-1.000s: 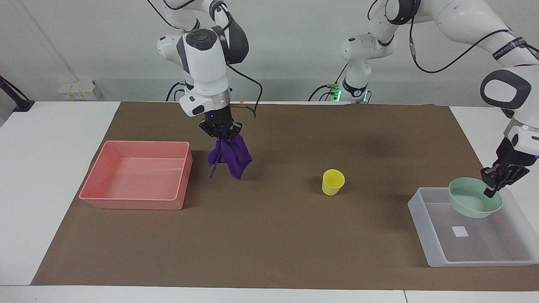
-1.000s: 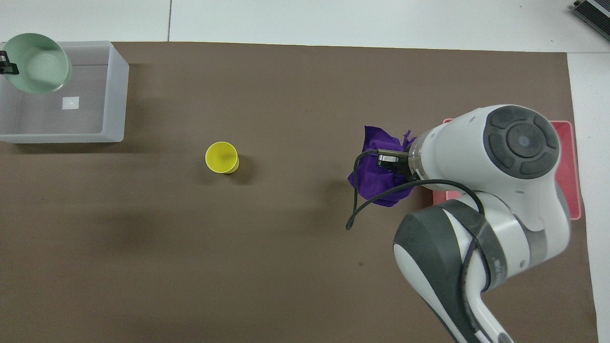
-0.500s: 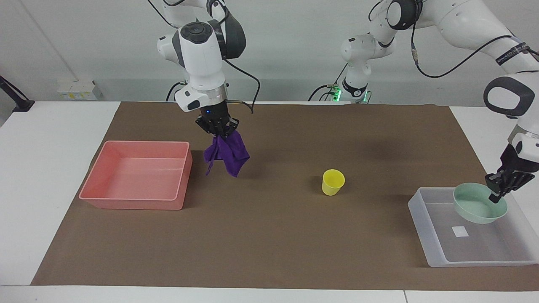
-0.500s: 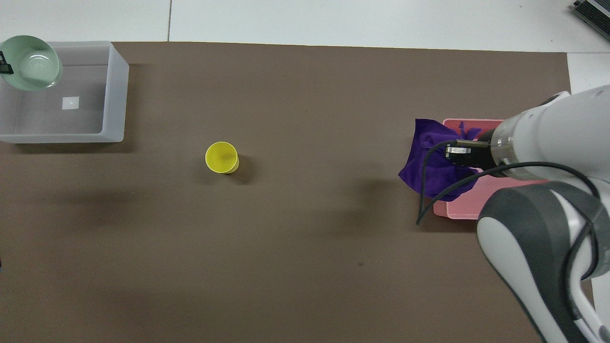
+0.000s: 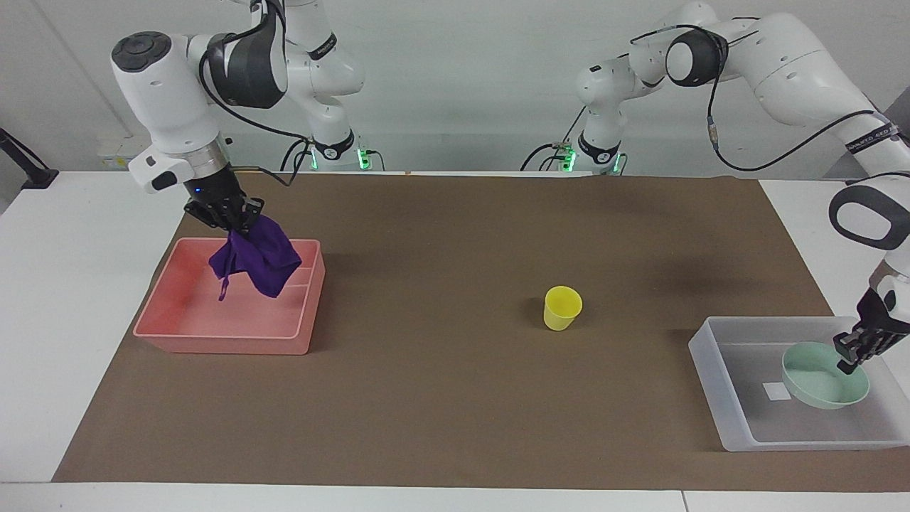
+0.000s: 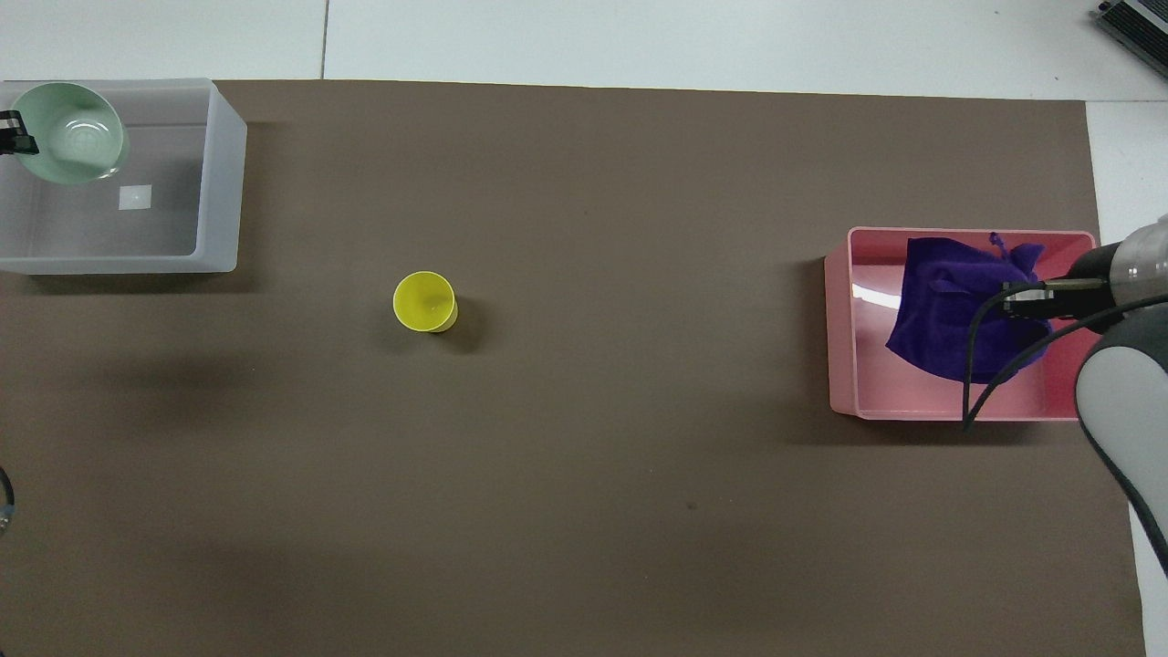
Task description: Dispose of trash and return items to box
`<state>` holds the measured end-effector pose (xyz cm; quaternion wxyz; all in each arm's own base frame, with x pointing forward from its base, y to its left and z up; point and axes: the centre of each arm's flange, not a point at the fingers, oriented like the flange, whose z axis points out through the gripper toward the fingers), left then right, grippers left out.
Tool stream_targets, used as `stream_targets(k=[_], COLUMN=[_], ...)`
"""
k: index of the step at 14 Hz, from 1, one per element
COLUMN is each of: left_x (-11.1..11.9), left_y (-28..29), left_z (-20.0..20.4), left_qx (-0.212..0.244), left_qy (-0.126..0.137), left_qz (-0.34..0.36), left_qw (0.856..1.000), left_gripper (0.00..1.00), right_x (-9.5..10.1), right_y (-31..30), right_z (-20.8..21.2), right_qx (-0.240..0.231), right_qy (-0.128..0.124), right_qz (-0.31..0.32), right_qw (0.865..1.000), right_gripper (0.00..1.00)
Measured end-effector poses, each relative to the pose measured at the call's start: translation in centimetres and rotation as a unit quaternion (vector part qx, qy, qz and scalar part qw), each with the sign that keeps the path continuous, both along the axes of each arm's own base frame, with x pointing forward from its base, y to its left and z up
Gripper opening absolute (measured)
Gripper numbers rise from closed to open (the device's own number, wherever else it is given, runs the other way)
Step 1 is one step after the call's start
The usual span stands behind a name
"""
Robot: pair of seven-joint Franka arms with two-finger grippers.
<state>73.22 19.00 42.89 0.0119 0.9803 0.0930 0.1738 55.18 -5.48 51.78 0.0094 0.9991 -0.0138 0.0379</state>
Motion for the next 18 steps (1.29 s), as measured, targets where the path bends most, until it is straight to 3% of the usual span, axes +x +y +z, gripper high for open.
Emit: stream_targets(k=[7, 11, 13, 18], left_x=[-1.5, -2.0, -2.0, -1.9], left_y=[-0.2, -0.3, -0.3, -2.5], left_z=[-7.6, -7.7, -7.4, -2.5], left_qx=[0.0, 0.0, 0.0, 0.006], left_qy=[0.011, 0.015, 0.013, -0.016], left_qz=[0.007, 0.008, 0.007, -0.01], left_qw=[1.0, 1.0, 1.0, 1.0], left_gripper=[0.03, 0.07, 0.22, 0.85], right_x=[-0.6, -0.7, -0.7, -0.1], right_y=[-2.4, -2.3, -2.3, -2.3], right_z=[-4.2, -4.6, -4.9, -7.8], right_qx=[-0.003, -0.003, -0.002, -0.005], right_qy=[-0.005, -0.002, 0.0, -0.011], right_qz=[0.008, 0.009, 0.009, 0.01], right_qw=[1.0, 1.0, 1.0, 1.0], right_gripper=[0.1, 0.1, 0.1, 0.1])
